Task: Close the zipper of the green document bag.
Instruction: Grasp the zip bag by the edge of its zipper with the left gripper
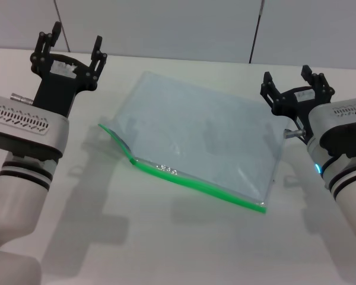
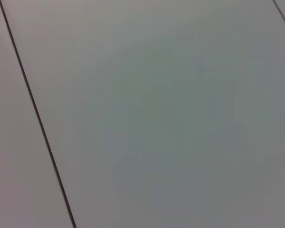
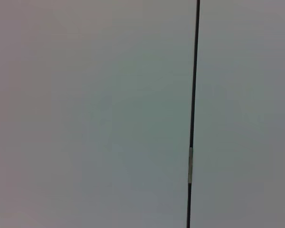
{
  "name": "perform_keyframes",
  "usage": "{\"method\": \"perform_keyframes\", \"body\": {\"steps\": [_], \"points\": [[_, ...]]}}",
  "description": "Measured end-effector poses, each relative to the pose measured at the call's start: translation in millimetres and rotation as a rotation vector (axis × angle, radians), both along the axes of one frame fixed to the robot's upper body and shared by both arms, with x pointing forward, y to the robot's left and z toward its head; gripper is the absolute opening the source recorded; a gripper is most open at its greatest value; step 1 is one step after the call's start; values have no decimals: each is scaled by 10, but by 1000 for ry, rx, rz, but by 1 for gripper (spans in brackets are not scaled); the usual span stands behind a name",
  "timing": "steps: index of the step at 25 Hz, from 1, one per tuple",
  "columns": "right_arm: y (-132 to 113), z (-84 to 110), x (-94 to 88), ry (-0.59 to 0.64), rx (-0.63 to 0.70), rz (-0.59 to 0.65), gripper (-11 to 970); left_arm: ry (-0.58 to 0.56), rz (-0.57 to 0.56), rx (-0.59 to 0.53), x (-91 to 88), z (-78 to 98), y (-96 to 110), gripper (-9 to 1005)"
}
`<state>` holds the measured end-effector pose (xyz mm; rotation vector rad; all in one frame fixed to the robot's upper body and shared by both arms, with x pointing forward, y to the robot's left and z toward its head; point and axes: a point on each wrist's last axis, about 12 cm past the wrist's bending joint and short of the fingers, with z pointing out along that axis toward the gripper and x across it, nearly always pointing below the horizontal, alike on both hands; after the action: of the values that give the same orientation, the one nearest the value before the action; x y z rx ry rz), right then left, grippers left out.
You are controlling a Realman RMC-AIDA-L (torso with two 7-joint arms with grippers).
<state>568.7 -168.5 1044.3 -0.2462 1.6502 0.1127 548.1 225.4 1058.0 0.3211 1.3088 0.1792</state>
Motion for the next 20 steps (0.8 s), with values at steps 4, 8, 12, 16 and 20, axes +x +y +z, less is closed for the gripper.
{"method": "perform_keyframes", "body": {"steps": [4,8,12,16,20], "points": [[-1,1,1,0,1,-1,803,-1,-7,1,4,4,-14,732],[-6,3,5,-1,1,-3,803,0,-9,2,3,3,-17,730],[-12,3,5,-1,1,-4,803,0,-10,1,4,4,-19,729],[-14,3,6,-1,2,-6,803,0,-9,0,6,5,-19,727],[-16,3,7,-1,1,-7,803,0,-9,0,6,5,-18,726]]}}
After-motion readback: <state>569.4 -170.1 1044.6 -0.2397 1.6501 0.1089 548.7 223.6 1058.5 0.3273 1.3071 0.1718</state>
